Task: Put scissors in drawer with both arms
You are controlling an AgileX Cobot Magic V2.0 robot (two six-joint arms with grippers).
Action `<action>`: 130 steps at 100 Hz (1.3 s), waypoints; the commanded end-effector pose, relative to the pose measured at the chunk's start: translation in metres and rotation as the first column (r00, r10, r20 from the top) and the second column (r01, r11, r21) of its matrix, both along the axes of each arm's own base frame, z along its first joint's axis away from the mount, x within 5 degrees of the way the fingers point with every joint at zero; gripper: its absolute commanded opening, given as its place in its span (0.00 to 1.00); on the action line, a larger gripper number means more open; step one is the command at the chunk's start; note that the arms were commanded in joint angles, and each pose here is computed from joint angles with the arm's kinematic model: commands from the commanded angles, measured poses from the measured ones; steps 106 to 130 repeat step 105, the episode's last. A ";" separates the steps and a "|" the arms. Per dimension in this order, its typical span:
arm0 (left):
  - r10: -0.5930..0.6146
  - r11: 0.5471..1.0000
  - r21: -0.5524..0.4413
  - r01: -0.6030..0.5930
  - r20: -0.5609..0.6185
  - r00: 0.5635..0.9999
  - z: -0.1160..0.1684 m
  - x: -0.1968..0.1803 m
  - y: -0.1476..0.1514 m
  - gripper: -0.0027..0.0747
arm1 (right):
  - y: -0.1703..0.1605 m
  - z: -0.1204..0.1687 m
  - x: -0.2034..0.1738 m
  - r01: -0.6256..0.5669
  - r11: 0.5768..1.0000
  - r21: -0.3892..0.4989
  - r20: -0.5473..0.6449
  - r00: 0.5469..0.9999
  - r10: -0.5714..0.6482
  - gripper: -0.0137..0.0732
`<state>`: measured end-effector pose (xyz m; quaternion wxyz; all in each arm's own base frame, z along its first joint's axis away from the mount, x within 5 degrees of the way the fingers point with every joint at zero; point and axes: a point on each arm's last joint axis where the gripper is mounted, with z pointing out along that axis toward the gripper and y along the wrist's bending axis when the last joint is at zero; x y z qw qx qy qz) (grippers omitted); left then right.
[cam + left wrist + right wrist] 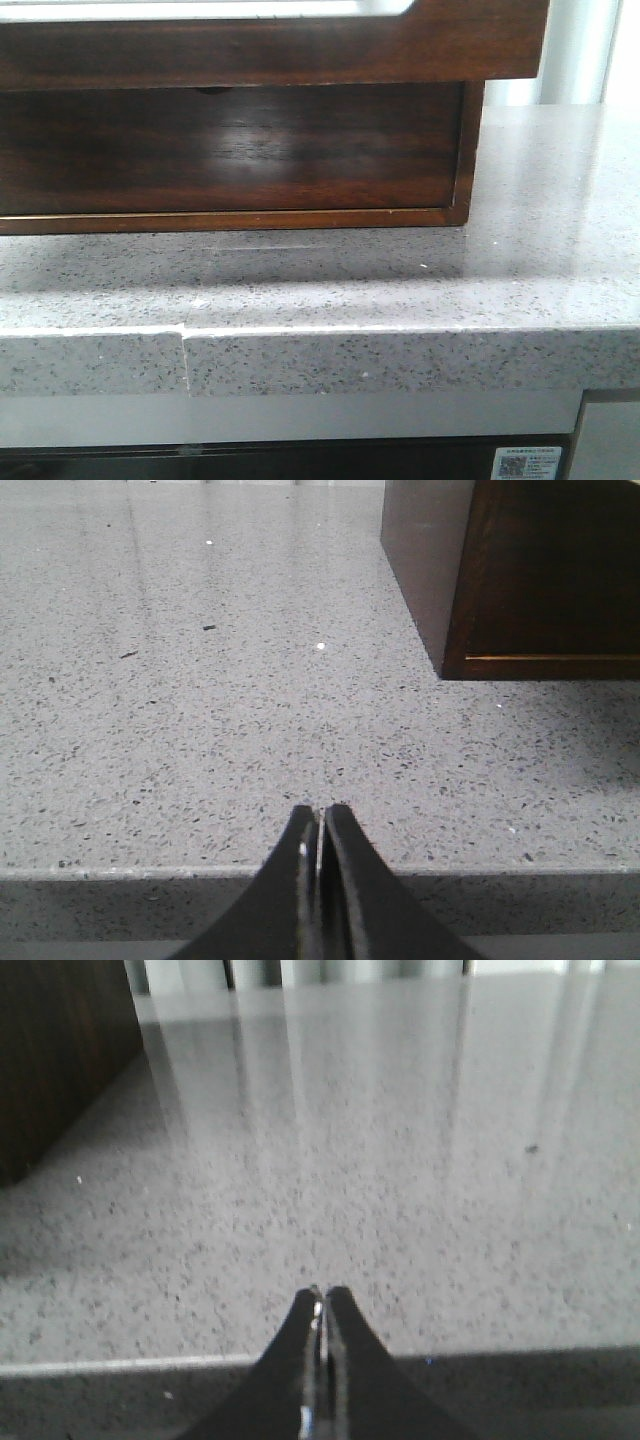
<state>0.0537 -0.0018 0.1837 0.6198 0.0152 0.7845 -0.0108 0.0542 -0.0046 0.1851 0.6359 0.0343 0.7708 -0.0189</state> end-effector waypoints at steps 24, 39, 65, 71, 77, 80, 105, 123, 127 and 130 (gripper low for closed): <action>-0.009 1.000 -0.011 0.010 0.082 0.997 0.001 0.000 -0.001 0.01 | 0.000 -0.013 -0.001 0.006 1.000 -0.009 -0.055 0.998 -0.007 0.11; -0.009 1.000 -0.011 0.010 0.082 0.997 0.001 0.000 -0.001 0.01 | 0.000 -0.013 -0.001 0.006 1.000 -0.009 -0.055 0.998 -0.007 0.11; -0.009 1.000 -0.011 0.010 0.082 0.997 0.001 0.000 -0.001 0.01 | 0.000 -0.013 -0.001 0.006 1.000 -0.009 -0.055 0.998 -0.007 0.11; -0.009 1.000 -0.011 0.010 0.082 0.997 0.001 0.000 -0.001 0.01 | 0.000 -0.013 -0.001 0.006 1.000 -0.009 -0.055 0.998 -0.007 0.11; -0.009 1.000 -0.011 0.010 0.082 0.997 0.001 0.000 -0.001 0.01 | 0.000 -0.013 -0.001 0.006 1.000 -0.009 -0.053 0.999 -0.007 0.11; -0.009 1.000 -0.011 0.010 0.082 0.997 0.001 0.000 -0.001 0.01 | 0.000 -0.013 -0.001 0.006 1.000 -0.009 -0.053 0.999 -0.007 0.11; -0.009 1.000 -0.011 0.010 0.082 0.997 0.001 0.000 -0.001 0.01 | 0.000 -0.013 -0.001 0.006 1.000 -0.009 -0.053 0.999 -0.007 0.11; -0.009 1.000 -0.011 0.010 0.082 0.997 0.001 0.000 -0.001 0.01 | 0.000 -0.013 -0.001 0.006 1.000 -0.009 -0.053 0.999 -0.007 0.11; -0.009 1.000 -0.011 0.010 0.082 0.997 0.001 0.000 -0.001 0.01 | 0.000 -0.013 -0.001 0.006 1.000 -0.009 -0.053 0.999 -0.007 0.11; -0.009 1.000 -0.011 0.010 0.082 0.997 0.001 0.000 -0.001 0.01 | 0.000 -0.013 -0.001 0.006 1.000 -0.009 -0.053 0.999 -0.007 0.11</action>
